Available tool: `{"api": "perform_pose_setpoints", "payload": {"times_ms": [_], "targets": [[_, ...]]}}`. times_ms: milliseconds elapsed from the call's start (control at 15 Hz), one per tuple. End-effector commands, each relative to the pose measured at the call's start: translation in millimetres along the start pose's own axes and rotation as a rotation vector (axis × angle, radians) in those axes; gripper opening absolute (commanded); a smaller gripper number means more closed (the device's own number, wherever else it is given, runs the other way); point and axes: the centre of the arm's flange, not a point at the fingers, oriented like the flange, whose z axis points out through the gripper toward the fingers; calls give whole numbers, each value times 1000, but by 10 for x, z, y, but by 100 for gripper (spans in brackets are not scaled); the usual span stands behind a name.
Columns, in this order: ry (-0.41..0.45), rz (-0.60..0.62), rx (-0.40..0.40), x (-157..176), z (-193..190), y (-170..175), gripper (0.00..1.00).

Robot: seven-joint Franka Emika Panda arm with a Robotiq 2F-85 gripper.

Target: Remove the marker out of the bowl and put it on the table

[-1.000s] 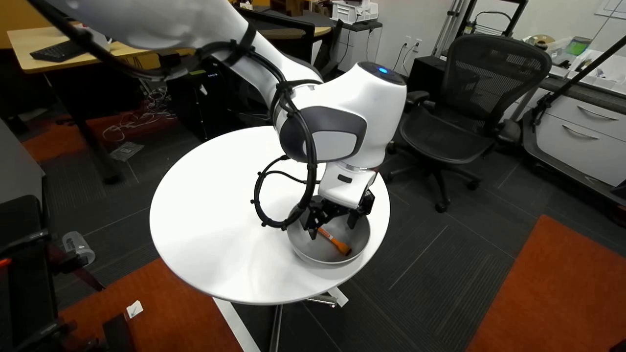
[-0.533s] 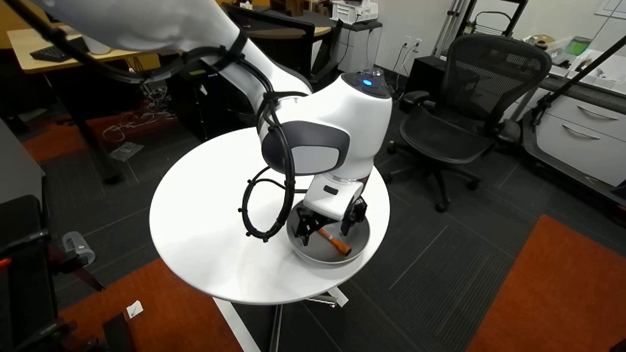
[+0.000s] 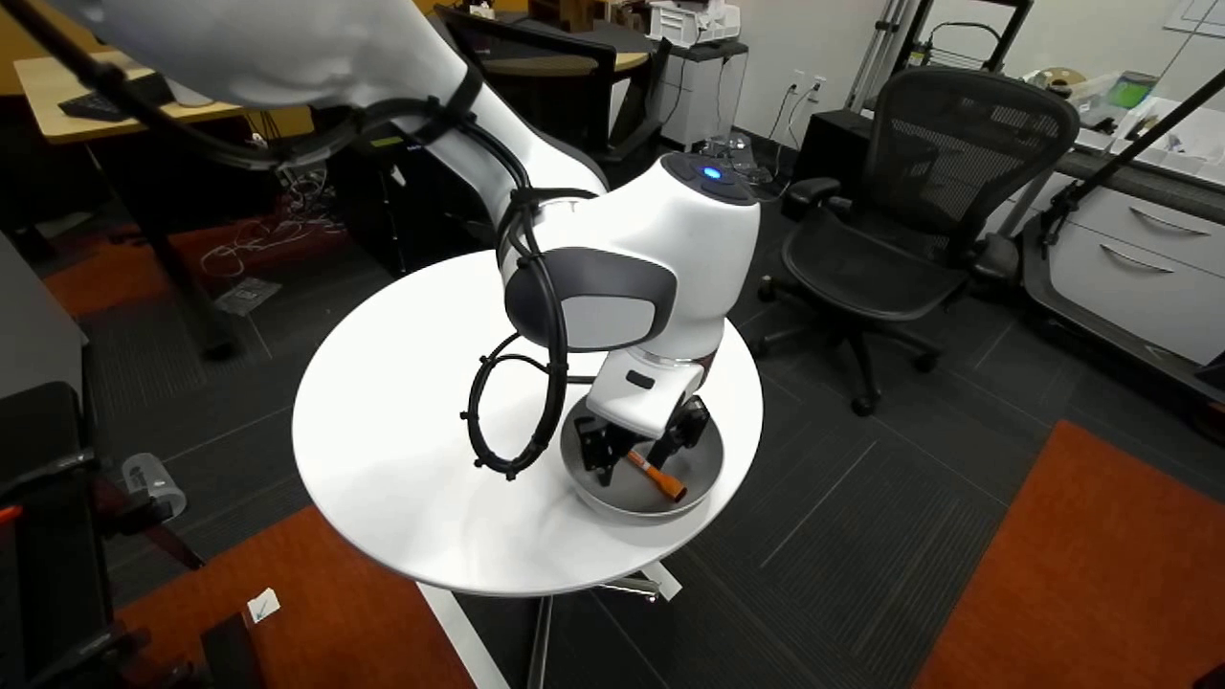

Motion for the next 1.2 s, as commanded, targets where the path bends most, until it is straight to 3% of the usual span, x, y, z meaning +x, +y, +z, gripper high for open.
{"api": "perform_pose_setpoints", "payload": {"times_ms": [0,267,533,1133], "targets": [[-22,0,-3,15,-39,69,31],[-20,1,1,43,-96,44,1],[-10,16,23,76,-293,131,3],[-9,-13,121,-28,-1114,551,3]]}}
